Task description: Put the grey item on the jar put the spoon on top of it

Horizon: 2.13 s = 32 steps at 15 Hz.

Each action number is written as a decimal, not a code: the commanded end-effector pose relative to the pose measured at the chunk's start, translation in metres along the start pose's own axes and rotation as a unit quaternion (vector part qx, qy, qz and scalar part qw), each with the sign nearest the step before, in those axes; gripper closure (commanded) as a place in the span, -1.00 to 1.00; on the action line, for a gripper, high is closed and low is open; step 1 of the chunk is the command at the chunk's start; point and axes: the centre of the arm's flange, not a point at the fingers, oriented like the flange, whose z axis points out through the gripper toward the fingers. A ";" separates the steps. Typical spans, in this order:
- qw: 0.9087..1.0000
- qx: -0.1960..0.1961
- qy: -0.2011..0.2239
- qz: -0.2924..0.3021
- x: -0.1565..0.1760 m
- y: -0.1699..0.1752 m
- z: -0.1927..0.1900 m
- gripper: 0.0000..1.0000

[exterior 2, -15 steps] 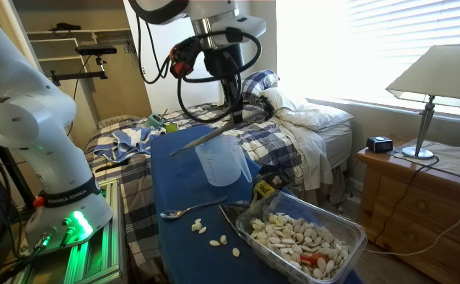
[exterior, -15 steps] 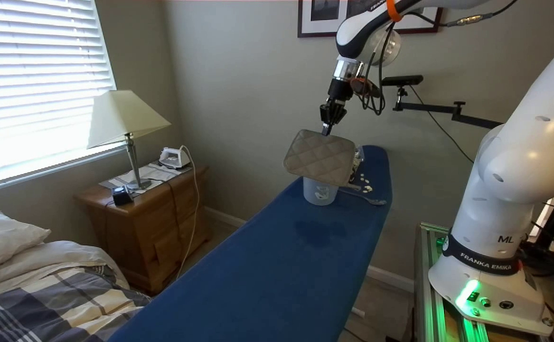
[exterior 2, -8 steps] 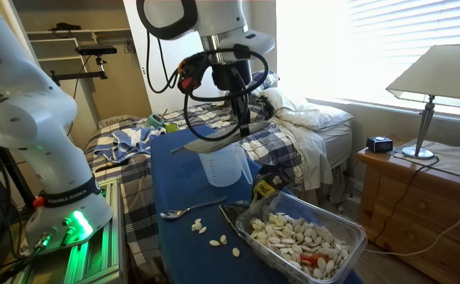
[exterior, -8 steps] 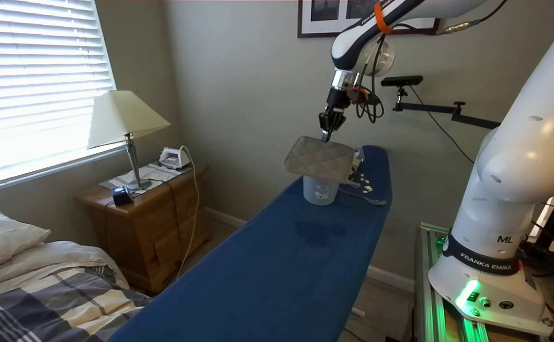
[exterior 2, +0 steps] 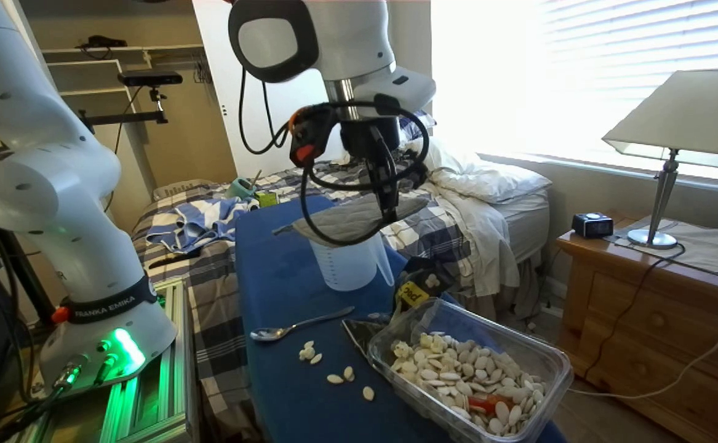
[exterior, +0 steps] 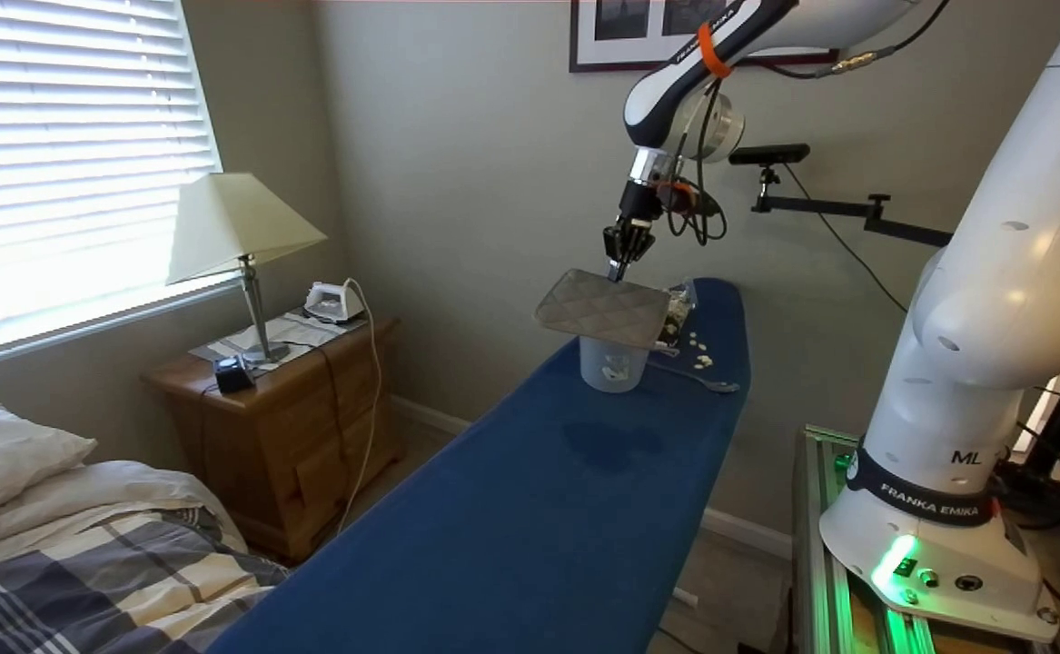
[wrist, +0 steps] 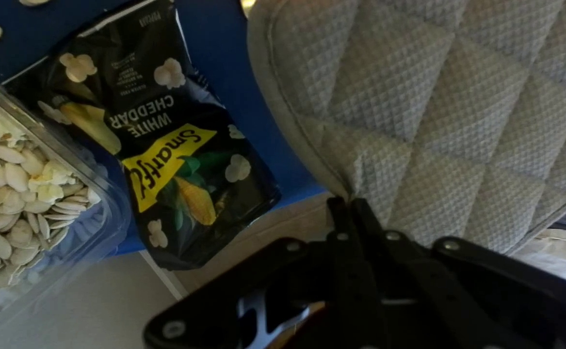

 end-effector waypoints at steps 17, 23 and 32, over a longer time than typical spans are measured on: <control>0.999 -0.009 -0.036 -0.010 -0.012 -0.015 -0.028 -0.99; 0.987 -0.051 -0.152 -0.020 -0.057 -0.020 -0.048 -1.00; 0.976 -0.048 -0.208 -0.039 -0.066 -0.008 -0.048 -1.00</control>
